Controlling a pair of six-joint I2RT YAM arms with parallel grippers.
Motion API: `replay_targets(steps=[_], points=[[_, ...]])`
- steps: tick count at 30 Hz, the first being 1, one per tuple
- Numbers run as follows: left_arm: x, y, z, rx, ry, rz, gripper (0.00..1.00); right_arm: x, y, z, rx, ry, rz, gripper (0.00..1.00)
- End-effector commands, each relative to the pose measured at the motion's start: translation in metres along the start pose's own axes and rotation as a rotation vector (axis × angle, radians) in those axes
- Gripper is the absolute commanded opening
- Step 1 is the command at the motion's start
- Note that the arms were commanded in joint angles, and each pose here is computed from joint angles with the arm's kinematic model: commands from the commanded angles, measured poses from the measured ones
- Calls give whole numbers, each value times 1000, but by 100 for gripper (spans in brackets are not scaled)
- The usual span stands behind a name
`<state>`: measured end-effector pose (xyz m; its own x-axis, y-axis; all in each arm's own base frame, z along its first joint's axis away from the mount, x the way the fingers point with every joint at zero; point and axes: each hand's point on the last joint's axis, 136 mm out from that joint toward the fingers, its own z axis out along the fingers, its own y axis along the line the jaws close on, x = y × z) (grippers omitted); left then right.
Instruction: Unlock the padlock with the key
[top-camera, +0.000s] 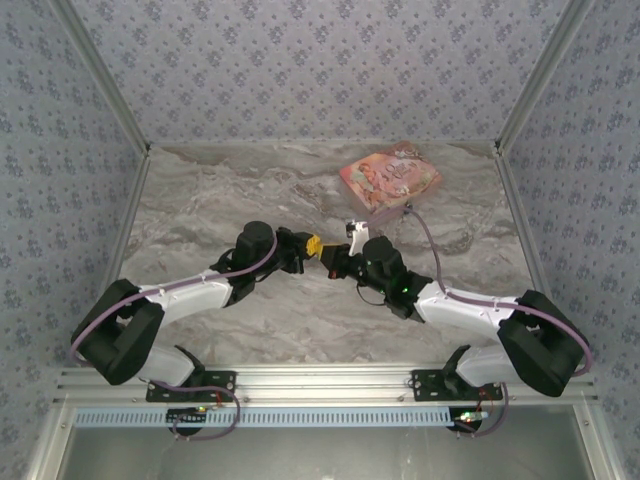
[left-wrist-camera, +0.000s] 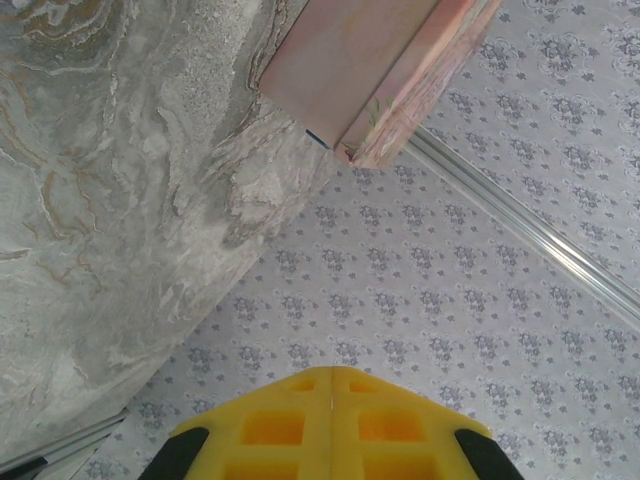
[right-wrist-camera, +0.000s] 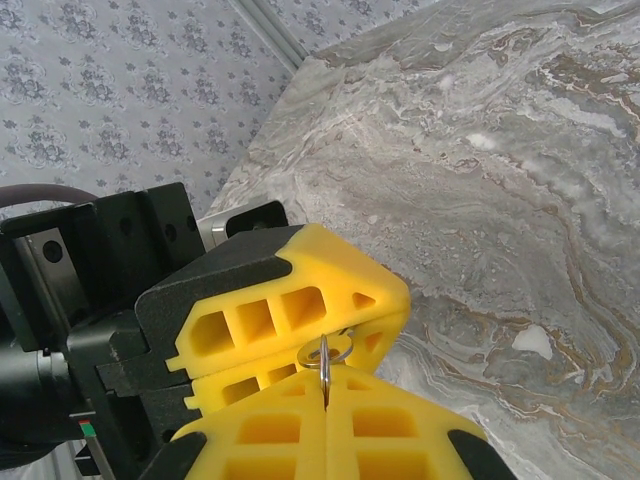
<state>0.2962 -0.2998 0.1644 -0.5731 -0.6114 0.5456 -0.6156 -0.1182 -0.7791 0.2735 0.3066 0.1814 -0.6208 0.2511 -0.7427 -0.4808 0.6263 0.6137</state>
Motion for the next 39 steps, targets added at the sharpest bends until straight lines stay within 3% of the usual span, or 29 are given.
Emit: replay_targets(steps=[1, 4, 8, 17, 22, 25, 33, 39], points=[[8, -8, 1, 16, 24, -99, 0, -11, 0, -6, -5, -45, 25, 0], [6, -11, 1, 18, 7, -39, 0, -11, -1, -7, -10, -43, 31, 0], [1, -34, -1, 59, -19, 151, 0, -14, -1, -11, -17, -46, 27, 14], [18, -106, -19, 138, -114, 787, 0, -22, -2, -34, -27, -67, 2, 46], [56, -136, -37, 212, -150, 1215, 0, -34, -5, -56, -52, -118, 22, 64], [85, -149, -45, 296, -123, 1368, 0, -47, -4, -71, -90, -173, 36, 74], [128, -164, -56, 513, -24, 1424, 0, -84, 44, -107, -394, -317, 49, 88], [148, -166, -58, 593, 45, 1388, 0, -101, 72, -118, -492, -350, 24, 88]])
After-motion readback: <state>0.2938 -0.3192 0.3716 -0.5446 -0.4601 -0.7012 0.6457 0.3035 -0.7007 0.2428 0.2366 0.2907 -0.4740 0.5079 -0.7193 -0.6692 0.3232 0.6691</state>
